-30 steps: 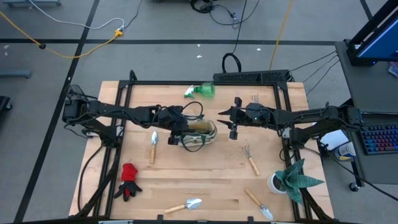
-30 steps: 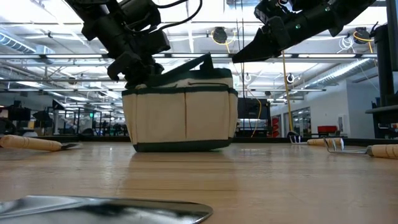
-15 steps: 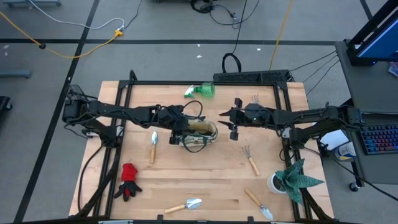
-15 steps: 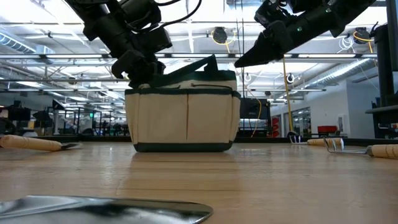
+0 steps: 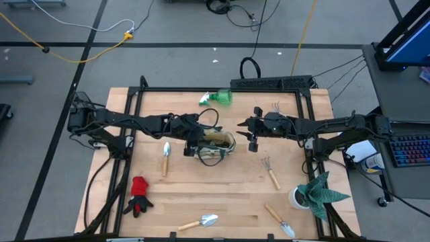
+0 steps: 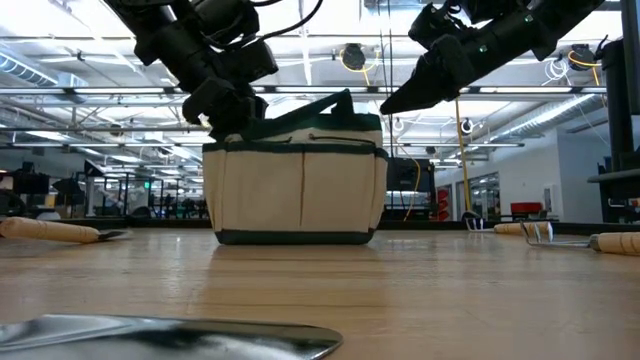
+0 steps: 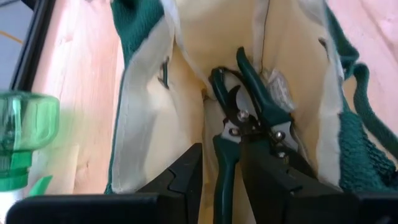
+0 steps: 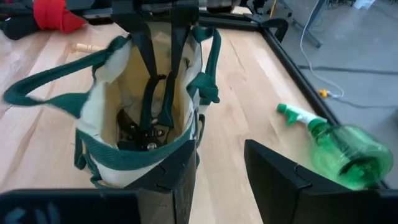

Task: Pick & Place Garden tools in Gardening bag
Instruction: Put the top brown hand rake into the brown gardening bag

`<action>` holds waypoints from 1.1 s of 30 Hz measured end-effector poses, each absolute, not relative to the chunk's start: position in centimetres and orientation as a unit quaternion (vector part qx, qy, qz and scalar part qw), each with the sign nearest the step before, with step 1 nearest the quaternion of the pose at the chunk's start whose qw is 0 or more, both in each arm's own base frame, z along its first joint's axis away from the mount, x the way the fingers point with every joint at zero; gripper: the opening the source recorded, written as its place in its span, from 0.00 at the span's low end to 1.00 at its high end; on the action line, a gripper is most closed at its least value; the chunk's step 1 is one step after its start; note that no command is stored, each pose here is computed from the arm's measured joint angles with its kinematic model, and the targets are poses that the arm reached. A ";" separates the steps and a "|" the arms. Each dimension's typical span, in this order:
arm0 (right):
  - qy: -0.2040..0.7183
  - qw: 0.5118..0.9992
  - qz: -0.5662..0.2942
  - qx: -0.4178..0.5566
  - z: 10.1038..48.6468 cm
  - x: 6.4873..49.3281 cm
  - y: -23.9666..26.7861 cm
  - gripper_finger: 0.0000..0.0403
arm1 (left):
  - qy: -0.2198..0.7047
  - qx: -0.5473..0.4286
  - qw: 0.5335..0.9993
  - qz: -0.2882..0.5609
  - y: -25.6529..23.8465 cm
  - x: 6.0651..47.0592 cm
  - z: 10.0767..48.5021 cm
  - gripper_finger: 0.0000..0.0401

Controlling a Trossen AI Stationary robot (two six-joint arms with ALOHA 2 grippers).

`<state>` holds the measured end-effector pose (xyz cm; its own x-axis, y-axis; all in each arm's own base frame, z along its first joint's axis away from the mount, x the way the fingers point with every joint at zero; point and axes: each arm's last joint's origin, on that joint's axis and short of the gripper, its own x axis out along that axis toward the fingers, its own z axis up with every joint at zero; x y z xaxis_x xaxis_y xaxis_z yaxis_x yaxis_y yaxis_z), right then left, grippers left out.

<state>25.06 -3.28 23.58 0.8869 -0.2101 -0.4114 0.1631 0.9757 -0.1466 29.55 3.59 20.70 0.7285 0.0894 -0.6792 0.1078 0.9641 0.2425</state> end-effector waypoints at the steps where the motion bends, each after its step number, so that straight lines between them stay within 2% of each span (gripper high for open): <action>1: 0.221 0.969 -0.097 -0.050 23.5 25.0 -3.3 0.32 | 0.363 0.135 0.922 -0.005 3.5 29.6 20.8 0.28; 25: 0.243 0.963 -0.106 -0.037 23.1 24.8 -3.5 0.32 | 0.332 0.166 0.929 -0.010 3.4 29.9 21.4 0.28; 33: 0.240 0.960 -0.144 0.000 23.1 24.5 -5.1 0.32 | 0.285 0.171 0.943 0.000 3.3 28.5 24.3 0.28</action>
